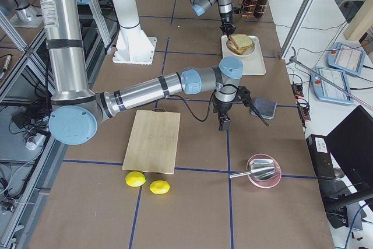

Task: Make sandwich and place on tray
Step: 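Carry the plate with the left gripper and set it on the tray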

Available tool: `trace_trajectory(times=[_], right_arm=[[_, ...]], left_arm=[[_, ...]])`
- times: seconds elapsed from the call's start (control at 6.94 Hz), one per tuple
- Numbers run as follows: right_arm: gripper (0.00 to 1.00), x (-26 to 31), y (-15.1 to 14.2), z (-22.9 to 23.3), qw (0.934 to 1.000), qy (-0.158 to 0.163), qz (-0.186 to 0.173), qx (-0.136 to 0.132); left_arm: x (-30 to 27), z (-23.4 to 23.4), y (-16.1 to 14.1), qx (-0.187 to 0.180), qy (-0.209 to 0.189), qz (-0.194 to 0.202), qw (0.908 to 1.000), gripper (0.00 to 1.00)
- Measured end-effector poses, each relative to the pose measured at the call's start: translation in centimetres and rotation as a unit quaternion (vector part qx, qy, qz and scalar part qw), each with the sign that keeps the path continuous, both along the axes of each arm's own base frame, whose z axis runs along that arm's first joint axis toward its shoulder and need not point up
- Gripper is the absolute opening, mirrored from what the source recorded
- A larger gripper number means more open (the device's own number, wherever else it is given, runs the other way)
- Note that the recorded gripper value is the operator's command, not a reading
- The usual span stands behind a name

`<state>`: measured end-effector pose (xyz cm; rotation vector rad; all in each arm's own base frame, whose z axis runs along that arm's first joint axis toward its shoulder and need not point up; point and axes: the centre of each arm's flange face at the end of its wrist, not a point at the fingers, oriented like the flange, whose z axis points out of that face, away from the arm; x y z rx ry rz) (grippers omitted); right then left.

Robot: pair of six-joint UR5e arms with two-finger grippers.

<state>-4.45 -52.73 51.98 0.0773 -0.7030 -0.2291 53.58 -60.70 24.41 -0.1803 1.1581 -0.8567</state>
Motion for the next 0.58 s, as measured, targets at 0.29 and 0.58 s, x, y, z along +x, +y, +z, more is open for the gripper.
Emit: trace_trajectory(times=[0.29, 0.58], right_arm=[[1.0, 0.9, -0.18, 0.73, 1.0, 0.002, 0.005, -0.003], [1.0, 1.28, -0.29, 0.94, 0.9999, 0.004, 0.01, -0.005]], left_arm=[[1.08, 0.72, -1.49, -0.033, 0.01, -0.033, 0.9989, 0.2], [1.32, 0.33, -1.72, -0.032, 0.016, -0.037, 0.9987, 1.0]])
